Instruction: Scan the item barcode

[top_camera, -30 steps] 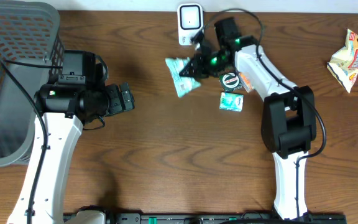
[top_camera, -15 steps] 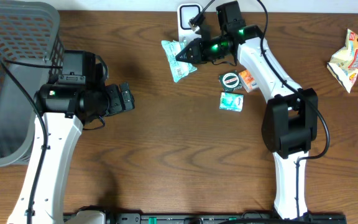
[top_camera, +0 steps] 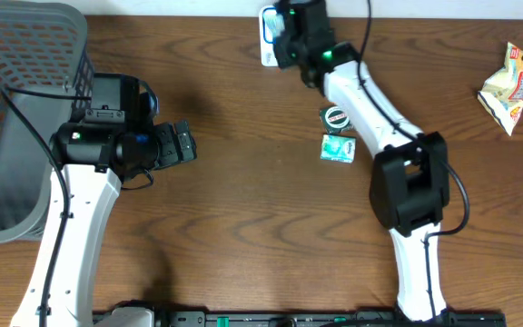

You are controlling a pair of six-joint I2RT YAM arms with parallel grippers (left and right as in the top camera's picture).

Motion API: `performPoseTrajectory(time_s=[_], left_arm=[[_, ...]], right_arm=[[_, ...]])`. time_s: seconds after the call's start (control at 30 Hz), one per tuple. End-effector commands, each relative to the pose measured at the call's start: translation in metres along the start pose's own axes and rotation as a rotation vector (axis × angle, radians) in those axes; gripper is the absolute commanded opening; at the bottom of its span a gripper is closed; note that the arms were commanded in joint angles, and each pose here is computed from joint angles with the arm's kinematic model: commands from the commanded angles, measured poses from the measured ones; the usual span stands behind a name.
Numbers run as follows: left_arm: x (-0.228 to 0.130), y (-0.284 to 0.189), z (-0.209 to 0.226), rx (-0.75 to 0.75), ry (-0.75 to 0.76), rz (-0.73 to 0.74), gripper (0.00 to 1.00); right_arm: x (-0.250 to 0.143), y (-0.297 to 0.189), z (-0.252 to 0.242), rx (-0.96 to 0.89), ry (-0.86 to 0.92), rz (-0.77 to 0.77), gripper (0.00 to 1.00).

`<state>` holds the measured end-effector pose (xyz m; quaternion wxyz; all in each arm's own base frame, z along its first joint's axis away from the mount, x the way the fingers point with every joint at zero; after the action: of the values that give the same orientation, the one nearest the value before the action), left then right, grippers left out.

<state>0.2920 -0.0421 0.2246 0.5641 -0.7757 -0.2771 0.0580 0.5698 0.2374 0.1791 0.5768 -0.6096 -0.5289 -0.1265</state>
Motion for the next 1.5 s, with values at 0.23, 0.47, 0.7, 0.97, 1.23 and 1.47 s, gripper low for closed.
performPoseTrajectory(time_s=[0.23, 0.47, 0.7, 0.97, 1.23, 1.47], left_arm=[[0.002, -0.001, 0.002, 0.006, 0.005, -0.006, 0.98], [0.002, -0.001, 0.002, 0.006, 0.005, -0.006, 0.98], [0.002, -0.001, 0.002, 0.006, 0.005, -0.006, 0.98], [0.002, -0.001, 0.002, 0.006, 0.005, -0.006, 0.98], [0.002, -0.001, 0.002, 0.006, 0.005, -0.006, 0.98], [0.002, -0.001, 0.002, 0.006, 0.005, -0.006, 0.98]], right_arm=[[0.060, -0.001, -0.004, -0.449, -0.508, -0.171, 0.01], [0.039, 0.028, -0.012, -0.596, -0.463, -0.184, 0.01], [0.027, 0.037, -0.010, -0.608, -0.463, -0.155, 0.01], [0.021, 0.039, -0.010, -0.602, -0.474, -0.121, 0.01], [0.045, 0.013, -0.035, -0.662, -0.370, -0.186, 0.01], [0.063, -0.050, -0.121, -0.736, -0.246, -0.145, 0.01]])
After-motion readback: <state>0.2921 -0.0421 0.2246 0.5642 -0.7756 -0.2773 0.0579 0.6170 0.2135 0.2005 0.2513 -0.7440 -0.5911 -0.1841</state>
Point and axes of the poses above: each gripper's point midway between its finger pads, its own y axis out along the fingers, its own z axis along the line the jaws close on, x = y × z, the point moved 4 cm from there along -y, back along the fingers, and after that the axes turned 14 degrees about -y, right-handed, at the moved point
